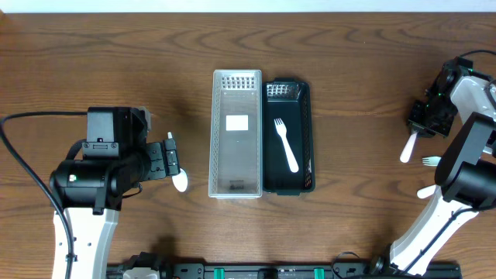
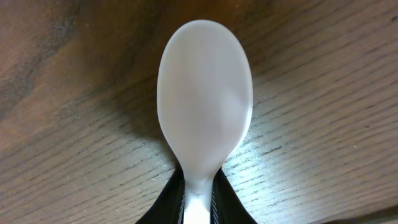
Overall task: Pack container
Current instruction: 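Move the right gripper to a white spoon and grasp it, then carry the spoon into the black basket beside the fork and release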
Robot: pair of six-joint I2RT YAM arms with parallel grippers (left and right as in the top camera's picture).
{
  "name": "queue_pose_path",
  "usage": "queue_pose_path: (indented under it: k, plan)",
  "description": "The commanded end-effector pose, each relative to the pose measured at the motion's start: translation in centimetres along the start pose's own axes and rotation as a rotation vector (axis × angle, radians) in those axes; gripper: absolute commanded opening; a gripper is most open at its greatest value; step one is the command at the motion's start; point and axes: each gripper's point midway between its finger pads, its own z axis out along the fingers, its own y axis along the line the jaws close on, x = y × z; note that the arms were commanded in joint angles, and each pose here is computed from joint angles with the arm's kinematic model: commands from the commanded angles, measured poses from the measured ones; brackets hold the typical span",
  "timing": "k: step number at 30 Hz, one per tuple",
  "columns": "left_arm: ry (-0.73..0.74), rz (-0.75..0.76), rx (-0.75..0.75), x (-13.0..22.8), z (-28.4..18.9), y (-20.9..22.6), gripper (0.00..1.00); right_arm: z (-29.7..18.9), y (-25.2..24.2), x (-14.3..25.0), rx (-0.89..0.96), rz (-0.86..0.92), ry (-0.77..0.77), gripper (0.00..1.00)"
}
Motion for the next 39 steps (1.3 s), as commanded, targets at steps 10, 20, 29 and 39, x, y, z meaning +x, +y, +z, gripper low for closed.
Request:
queue_pose_path:
  k: [10, 20, 29, 39]
  plan:
    - [-0.019, -0.001, -0.005, -0.5, -0.4, 0.1, 0.93, -9.9, 6.9, 1.8, -0.127, -0.153, -0.189, 0.01]
    - [-0.019, -0.001, -0.005, -0.5, -0.4, 0.1, 0.93, -21.7, 21.9, 11.9, -0.319, -0.411, -0.45, 0.01]
    - [-0.019, -0.001, -0.004, -0.5, -0.4, 0.1, 0.93, -15.7, 29.7, 18.5, -0.284, -0.541, -0.306, 0.01]
    - [-0.016, -0.001, -0.005, -0.5, -0.4, 0.1, 0.93, -6.0, 30.7, 19.6, -0.124, -0.582, -0.127, 0.04]
